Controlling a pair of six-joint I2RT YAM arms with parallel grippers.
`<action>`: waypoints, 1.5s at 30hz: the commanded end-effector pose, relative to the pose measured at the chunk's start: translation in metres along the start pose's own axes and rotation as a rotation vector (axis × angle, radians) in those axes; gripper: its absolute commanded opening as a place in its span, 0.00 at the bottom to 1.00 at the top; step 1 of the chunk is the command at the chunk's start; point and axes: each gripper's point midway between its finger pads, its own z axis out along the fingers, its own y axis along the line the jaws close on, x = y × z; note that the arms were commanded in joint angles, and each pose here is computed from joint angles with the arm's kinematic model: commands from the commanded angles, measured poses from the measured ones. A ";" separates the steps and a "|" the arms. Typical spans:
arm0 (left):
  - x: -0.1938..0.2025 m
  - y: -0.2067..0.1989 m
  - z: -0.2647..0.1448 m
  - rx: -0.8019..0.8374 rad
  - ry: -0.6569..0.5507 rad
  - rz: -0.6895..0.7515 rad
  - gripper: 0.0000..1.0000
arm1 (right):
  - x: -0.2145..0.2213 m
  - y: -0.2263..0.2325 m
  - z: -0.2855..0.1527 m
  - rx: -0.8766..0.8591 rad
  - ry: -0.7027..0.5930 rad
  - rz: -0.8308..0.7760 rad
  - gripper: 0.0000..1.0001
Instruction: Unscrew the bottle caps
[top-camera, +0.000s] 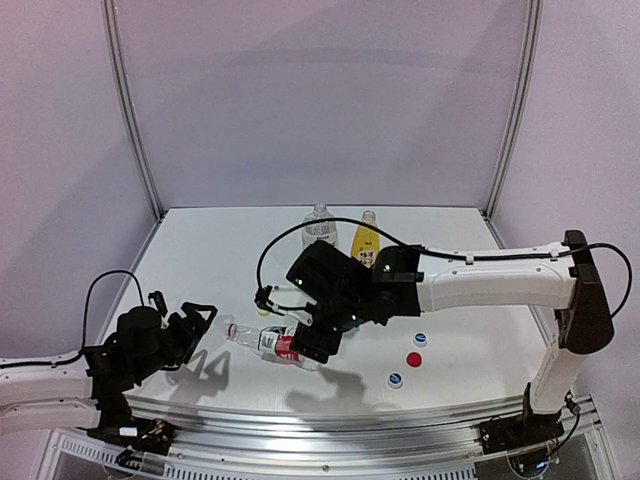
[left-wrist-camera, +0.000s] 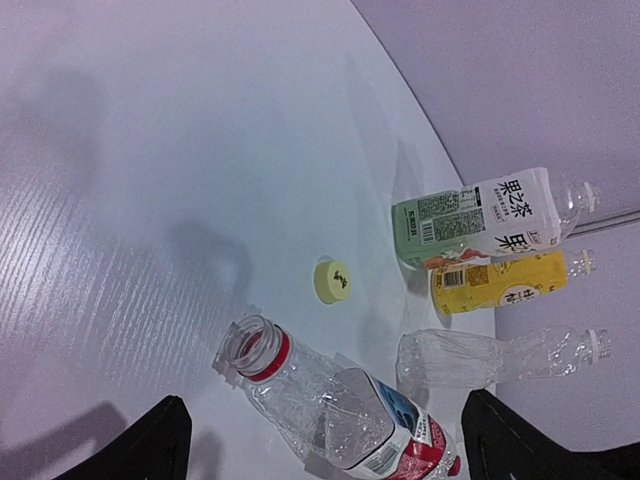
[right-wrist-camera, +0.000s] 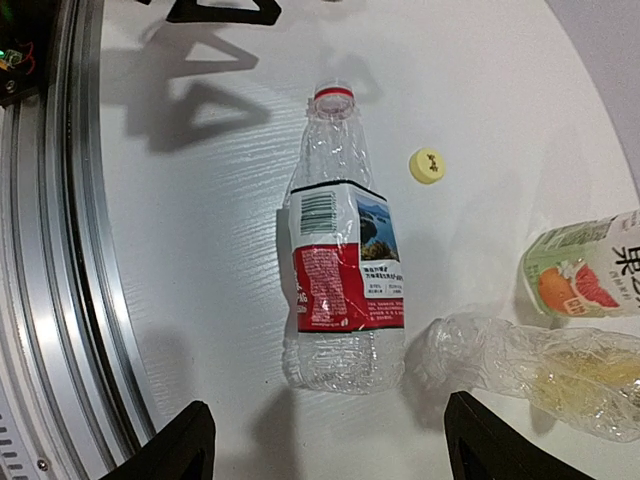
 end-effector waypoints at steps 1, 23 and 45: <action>0.003 0.011 0.003 0.018 0.004 -0.160 0.93 | -0.012 0.004 0.016 -0.136 0.050 0.072 0.82; -0.004 0.012 -0.003 0.012 -0.011 -0.112 0.93 | 0.017 -0.006 0.110 -0.205 0.310 0.172 0.83; -0.008 0.003 -0.007 0.052 -0.019 -0.070 0.85 | 0.015 0.007 0.100 -0.279 0.213 0.305 0.46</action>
